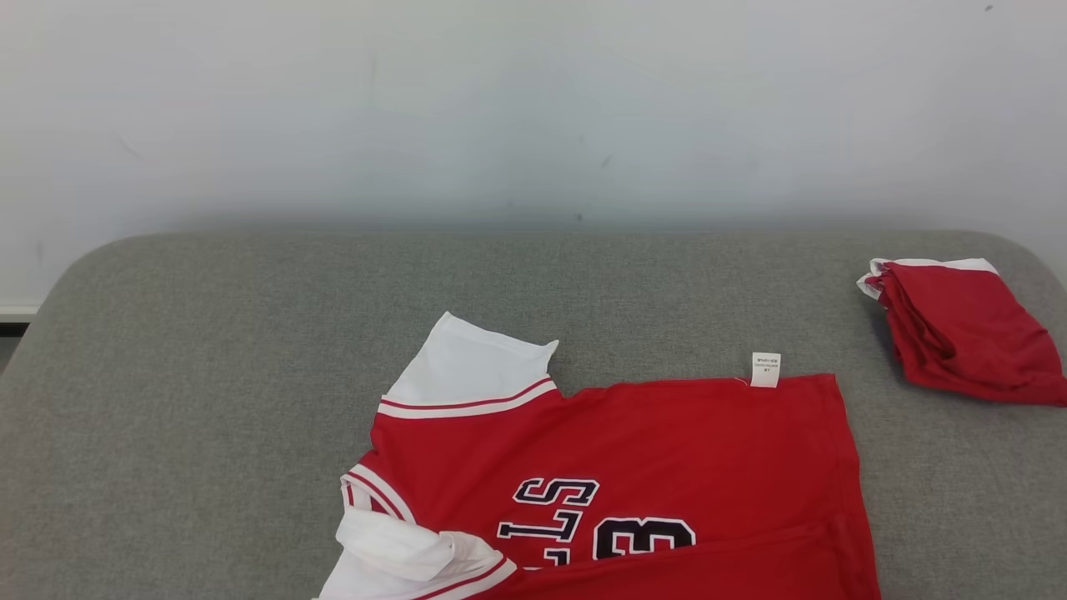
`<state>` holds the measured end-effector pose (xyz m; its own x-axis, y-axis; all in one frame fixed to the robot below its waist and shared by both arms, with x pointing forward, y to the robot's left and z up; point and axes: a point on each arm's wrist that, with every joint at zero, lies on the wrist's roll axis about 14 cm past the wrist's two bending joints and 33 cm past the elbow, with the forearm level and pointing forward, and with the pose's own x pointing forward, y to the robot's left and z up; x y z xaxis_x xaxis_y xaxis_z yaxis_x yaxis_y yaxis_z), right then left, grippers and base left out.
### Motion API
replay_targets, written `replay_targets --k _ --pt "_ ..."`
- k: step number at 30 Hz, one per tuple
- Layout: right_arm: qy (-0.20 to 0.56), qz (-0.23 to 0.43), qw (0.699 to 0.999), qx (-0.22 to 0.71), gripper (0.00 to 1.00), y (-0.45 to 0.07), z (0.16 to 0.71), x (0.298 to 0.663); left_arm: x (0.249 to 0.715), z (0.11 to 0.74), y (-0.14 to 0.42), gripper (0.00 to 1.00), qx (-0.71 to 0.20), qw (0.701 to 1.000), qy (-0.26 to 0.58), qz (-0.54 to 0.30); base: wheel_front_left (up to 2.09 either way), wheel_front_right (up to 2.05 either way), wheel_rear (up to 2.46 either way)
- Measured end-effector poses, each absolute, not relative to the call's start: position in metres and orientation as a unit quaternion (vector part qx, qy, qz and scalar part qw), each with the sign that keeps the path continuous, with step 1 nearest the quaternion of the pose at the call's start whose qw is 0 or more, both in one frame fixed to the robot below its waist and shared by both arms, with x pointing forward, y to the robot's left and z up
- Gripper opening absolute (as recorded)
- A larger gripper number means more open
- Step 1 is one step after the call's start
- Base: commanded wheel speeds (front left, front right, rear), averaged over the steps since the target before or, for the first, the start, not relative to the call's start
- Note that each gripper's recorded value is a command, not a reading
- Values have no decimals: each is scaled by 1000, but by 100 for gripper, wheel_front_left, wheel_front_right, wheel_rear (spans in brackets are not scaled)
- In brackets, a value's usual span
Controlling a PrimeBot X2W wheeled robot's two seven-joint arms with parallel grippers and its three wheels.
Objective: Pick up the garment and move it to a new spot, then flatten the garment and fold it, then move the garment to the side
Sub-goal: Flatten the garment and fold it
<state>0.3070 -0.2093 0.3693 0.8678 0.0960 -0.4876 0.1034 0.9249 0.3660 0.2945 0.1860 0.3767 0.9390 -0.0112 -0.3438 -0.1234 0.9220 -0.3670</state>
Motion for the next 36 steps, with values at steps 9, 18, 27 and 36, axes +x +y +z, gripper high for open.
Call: replay_targets --k 9,18,27,36 --pt "261 -8 943 204 0 -206 370 294 297 374 189 0 -182 967 176 28 0 0 0" --pt "214 -19 961 177 100 -224 388 304 307 390 197 100 -178 973 144 37 0 0 0" --pt "79 -7 984 158 100 -223 447 338 331 474 219 100 -115 993 3 39 0 0 0" --pt "11 51 995 85 100 -193 478 343 323 503 217 100 -61 997 -42 36 0 0 0"
